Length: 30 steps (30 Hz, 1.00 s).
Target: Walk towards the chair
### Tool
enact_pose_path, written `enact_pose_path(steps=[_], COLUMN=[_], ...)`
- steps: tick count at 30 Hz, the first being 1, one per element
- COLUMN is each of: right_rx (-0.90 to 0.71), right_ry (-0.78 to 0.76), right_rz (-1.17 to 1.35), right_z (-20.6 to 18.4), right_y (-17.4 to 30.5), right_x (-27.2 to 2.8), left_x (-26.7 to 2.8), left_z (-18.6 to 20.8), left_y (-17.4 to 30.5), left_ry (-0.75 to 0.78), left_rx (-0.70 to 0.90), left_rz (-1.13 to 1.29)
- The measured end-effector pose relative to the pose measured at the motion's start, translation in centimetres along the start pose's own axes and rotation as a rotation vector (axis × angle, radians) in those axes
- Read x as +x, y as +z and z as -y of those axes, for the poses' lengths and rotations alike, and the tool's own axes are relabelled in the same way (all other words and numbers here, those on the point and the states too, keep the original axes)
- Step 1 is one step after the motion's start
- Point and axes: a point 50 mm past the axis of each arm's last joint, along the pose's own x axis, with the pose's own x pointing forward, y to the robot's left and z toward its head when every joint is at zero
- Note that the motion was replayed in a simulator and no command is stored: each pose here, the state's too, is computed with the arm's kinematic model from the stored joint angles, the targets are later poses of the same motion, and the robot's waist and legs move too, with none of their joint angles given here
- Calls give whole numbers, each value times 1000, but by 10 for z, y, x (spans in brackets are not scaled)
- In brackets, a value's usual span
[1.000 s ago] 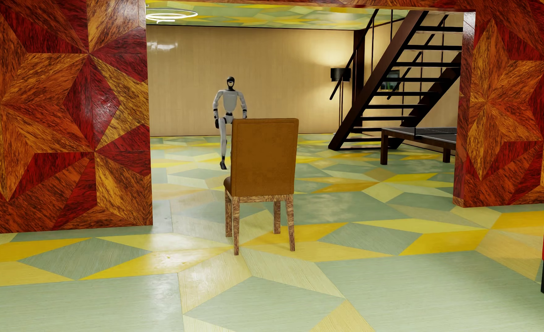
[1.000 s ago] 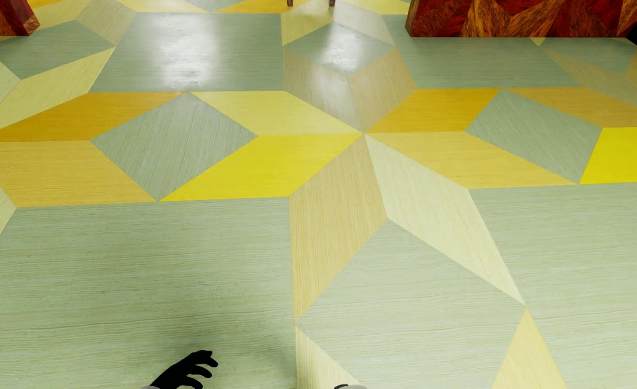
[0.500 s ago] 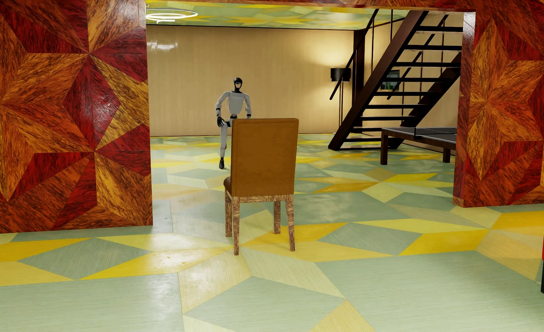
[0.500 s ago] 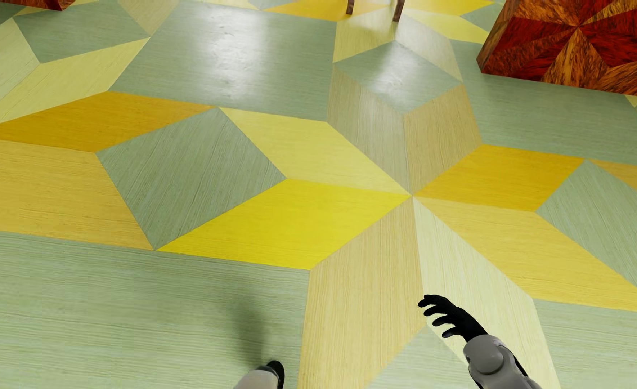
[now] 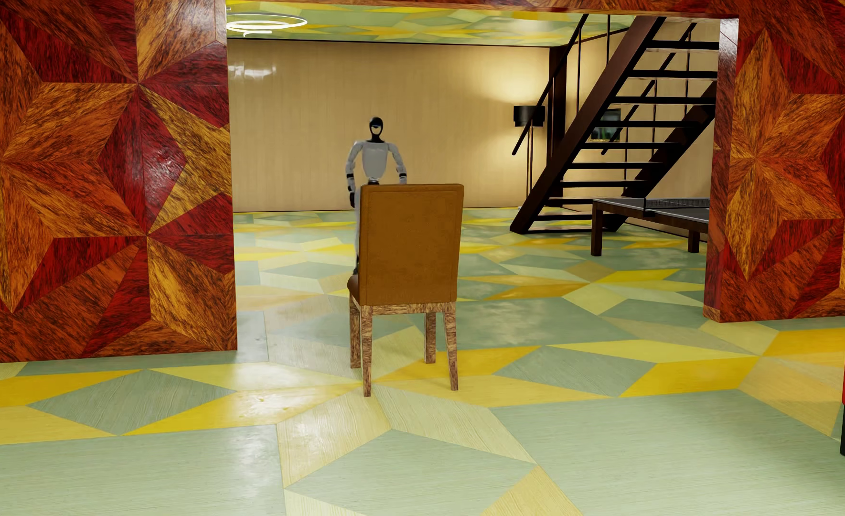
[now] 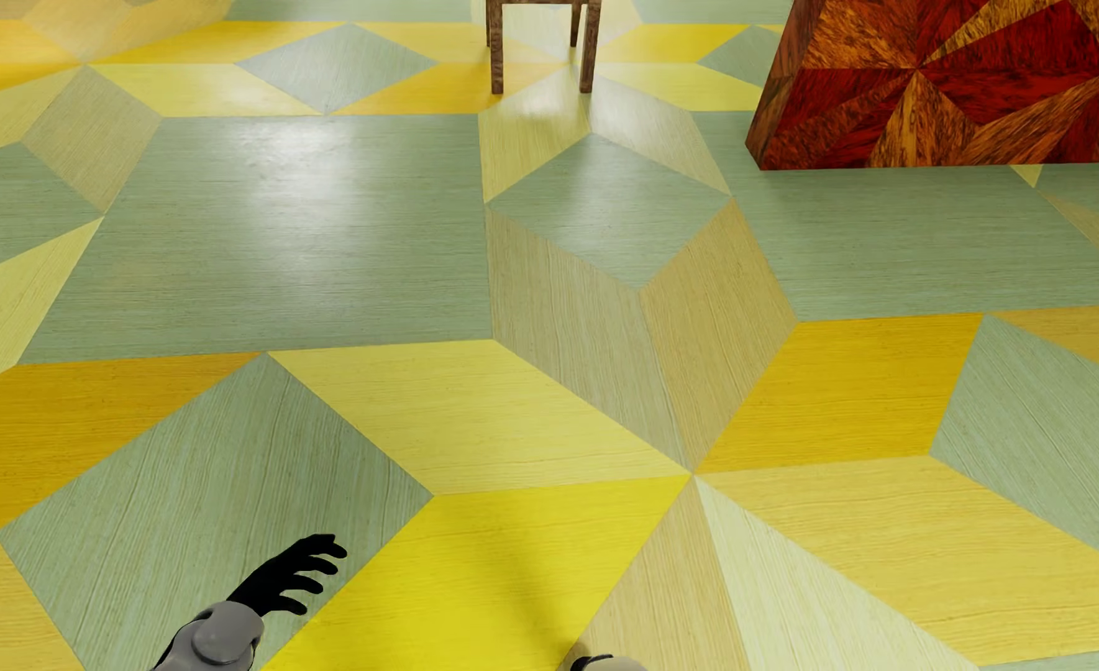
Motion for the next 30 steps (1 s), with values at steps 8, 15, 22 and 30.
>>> enact_pose_path(steps=[8, 15, 22, 30], right_rx=[-73, -32, -61, -24], right_ry=[-195, -536, -517, -102], right_rz=[93, 455, 512, -31], right_z=[85, 194, 189, 44], right_y=[54, 144, 164, 15], right_x=[13, -43, -43, 14], left_x=[-21, -85, -101, -46], left_z=[71, 102, 110, 62], left_y=[-66, -140, -158, -106], left_ry=[-211, -309, -376, -172], left_rx=[52, 37, 121, 11], left_rz=[-264, -503, -583, -393])
